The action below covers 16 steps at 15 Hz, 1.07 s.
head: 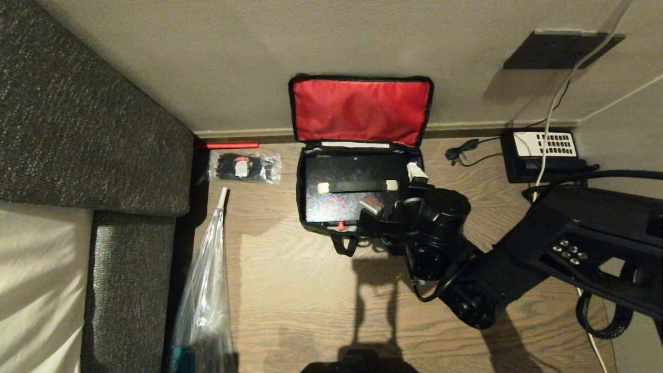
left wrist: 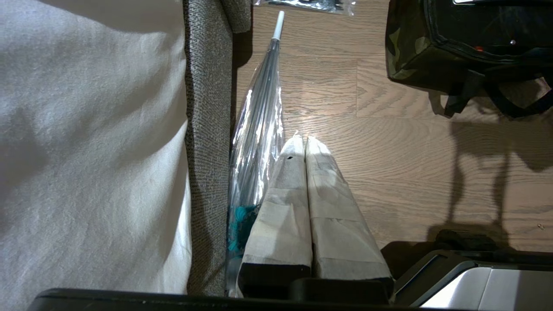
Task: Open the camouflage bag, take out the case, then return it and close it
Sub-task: Grip the handle
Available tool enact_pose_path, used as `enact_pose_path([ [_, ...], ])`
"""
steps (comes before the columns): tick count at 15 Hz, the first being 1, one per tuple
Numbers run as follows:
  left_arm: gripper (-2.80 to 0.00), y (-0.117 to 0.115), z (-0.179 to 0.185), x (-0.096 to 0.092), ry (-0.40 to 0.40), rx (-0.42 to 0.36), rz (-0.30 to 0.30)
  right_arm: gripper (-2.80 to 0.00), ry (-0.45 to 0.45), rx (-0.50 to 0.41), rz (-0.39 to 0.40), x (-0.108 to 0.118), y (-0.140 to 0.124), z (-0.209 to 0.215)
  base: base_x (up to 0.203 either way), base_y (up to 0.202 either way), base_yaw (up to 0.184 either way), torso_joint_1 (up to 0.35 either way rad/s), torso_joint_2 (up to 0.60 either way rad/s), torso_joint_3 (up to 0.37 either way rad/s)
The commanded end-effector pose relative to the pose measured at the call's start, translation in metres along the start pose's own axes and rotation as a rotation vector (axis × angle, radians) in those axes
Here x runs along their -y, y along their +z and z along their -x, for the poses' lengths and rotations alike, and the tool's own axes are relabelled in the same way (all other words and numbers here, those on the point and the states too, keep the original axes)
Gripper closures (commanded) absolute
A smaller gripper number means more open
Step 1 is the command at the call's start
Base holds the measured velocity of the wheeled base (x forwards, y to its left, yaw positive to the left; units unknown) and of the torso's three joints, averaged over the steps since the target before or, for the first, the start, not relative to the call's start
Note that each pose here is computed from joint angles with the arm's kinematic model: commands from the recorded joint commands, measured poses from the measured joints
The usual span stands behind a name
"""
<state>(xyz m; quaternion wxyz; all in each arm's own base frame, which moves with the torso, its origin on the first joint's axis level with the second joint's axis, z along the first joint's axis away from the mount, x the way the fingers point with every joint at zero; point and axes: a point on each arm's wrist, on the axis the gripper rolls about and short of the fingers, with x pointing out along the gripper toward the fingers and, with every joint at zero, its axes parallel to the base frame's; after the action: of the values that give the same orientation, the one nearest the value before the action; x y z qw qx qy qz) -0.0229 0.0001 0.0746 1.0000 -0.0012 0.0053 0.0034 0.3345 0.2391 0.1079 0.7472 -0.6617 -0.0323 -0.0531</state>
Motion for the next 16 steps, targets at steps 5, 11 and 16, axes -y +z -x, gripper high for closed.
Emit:
enact_pose_path([
  [5,0.0,0.0,0.0,0.0,0.001,0.001,0.001,-2.8,-0.01,0.027,-0.159,-0.027,0.032,-0.011,0.0,0.0,0.0,0.0,0.0,0.0],
  [11,0.0,0.0,0.0,0.0,0.001,0.001,0.001,-2.8,-0.008,0.022,-0.179,-0.044,0.046,-0.019,0.0,0.0,0.0,0.0,0.0,0.0],
  [16,0.0,0.0,0.0,0.0,0.001,0.003,0.001,-2.8,-0.008,0.033,-0.175,-0.049,0.048,-0.02,0.0,0.0,0.0,0.0,0.0,0.0],
])
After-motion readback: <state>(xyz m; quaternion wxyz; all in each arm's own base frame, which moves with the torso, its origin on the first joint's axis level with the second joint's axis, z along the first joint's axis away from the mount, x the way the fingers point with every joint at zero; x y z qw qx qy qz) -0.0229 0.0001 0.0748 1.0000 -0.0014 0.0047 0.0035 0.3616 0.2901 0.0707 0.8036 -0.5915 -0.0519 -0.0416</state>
